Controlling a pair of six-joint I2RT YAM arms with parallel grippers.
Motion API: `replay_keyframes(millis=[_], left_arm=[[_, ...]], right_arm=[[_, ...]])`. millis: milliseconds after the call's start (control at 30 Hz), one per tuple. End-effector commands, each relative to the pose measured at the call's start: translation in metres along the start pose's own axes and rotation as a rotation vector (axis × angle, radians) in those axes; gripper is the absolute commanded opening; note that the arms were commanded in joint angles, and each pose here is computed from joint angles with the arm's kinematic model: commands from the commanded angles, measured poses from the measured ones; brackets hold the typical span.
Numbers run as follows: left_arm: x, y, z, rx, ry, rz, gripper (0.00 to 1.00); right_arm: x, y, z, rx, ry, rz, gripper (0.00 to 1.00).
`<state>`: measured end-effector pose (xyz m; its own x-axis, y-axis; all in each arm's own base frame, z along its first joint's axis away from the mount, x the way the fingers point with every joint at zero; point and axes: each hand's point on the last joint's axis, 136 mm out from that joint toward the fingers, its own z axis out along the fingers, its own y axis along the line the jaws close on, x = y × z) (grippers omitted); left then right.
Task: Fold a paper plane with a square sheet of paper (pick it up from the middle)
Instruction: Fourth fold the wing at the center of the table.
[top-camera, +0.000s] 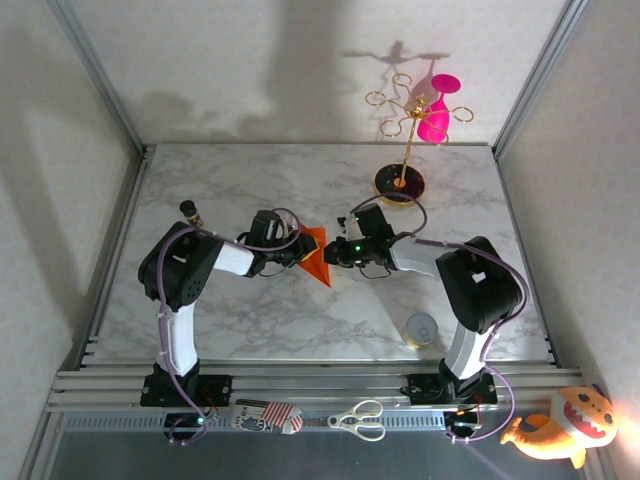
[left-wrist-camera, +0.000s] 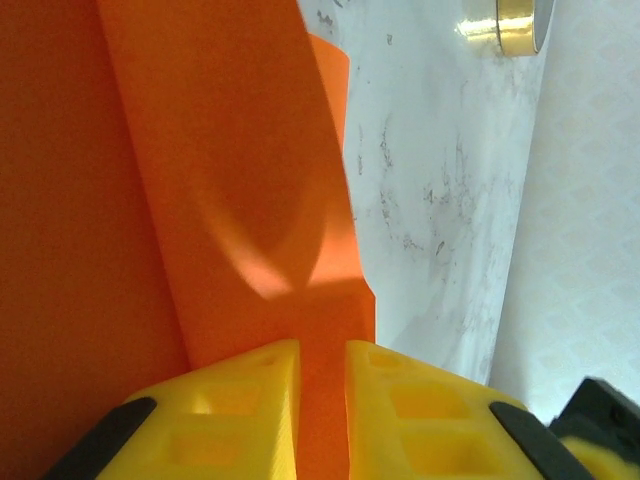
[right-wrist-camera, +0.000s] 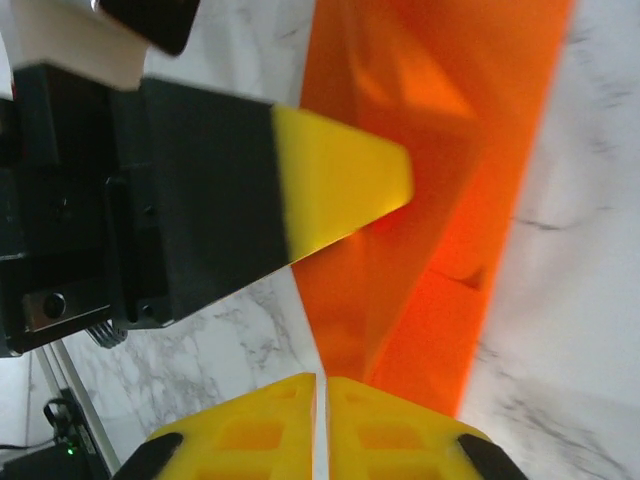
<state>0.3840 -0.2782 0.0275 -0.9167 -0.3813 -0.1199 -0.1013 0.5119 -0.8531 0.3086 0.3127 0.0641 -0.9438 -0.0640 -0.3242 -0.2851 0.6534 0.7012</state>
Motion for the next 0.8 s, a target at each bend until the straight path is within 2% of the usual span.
replay_keyframes(millis=[0,267,767], left_arm=[[0.011,0.044,0.001,-0.182,0.006,-0.057,0.19],[0.011,0.05,0.0,-0.227,0.005,-0.076,0.2],[0.012,0.057,0.0,-0.259,0.01,-0.094,0.2]], right_arm=[[0.004,0.002,0.011,0.034,0.027,-0.041,0.11],[0.014,-0.007,0.027,0.073,0.076,-0.036,0.1],[0.016,-0.023,0.029,0.148,0.079,-0.026,0.1]])
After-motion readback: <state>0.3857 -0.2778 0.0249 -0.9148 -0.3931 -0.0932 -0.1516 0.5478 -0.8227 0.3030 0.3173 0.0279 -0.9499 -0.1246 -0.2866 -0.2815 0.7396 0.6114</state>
